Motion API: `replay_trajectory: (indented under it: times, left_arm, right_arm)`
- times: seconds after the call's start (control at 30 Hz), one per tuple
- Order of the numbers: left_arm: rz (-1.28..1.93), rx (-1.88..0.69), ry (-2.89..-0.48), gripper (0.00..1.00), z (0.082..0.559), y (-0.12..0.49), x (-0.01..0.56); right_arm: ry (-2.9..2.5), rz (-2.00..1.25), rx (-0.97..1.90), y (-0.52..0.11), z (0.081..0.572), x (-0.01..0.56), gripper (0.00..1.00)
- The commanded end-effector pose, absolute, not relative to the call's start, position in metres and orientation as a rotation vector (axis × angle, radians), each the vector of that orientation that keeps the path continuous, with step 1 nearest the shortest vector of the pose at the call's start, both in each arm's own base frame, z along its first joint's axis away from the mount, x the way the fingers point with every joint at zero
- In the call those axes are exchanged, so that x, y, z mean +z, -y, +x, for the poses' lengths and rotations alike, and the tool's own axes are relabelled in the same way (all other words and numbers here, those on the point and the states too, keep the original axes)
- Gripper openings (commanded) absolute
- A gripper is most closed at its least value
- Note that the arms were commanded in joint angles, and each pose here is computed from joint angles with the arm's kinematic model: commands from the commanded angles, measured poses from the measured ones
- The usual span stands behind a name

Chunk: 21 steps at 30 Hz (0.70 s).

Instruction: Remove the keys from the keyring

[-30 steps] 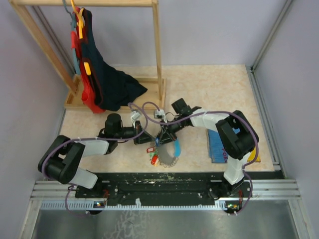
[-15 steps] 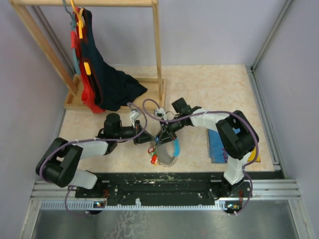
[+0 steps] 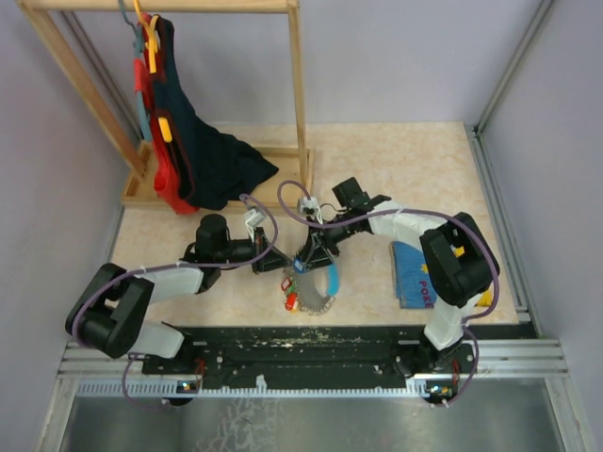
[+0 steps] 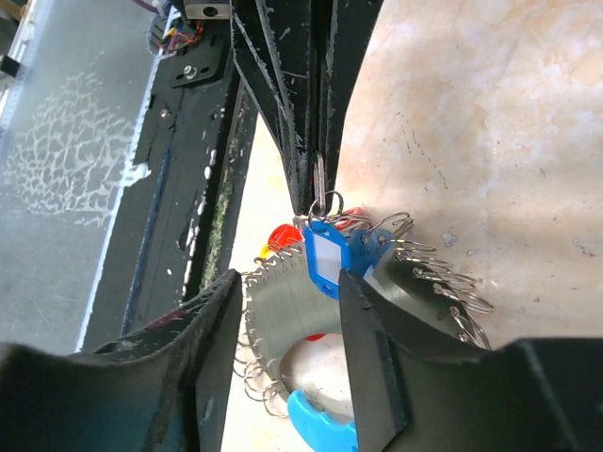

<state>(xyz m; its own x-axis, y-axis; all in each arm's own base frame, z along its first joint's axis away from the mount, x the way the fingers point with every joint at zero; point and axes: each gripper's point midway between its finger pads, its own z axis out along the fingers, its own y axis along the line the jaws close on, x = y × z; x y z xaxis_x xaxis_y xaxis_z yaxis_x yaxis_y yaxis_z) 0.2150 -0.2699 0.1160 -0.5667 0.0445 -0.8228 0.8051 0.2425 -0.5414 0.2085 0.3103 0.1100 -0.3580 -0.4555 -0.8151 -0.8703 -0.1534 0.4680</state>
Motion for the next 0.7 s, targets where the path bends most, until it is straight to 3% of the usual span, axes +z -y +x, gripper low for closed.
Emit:
replay_trajectory:
  times: [0.0,0.3,0.67]
  left_arm:
    - [0.826,-1.403,-1.757,0.0,0.211,0.275,0.129]
    - [0.858,-1.436,-1.719,0.0,0.203,0.282,0.139]
    - [0.857,-1.396,-1.677,0.0,0.208,0.282,0.154]
  right_arm:
    - [-1.599,-1.52,1.451,-0.316,0.218,0.136,0.49]
    - [-1.586,-1.481,1.436,-0.319,0.222,0.135,0.52]
    - [-1.525,-1.547,1.541,-0.323,0.199,0.136,0.43]
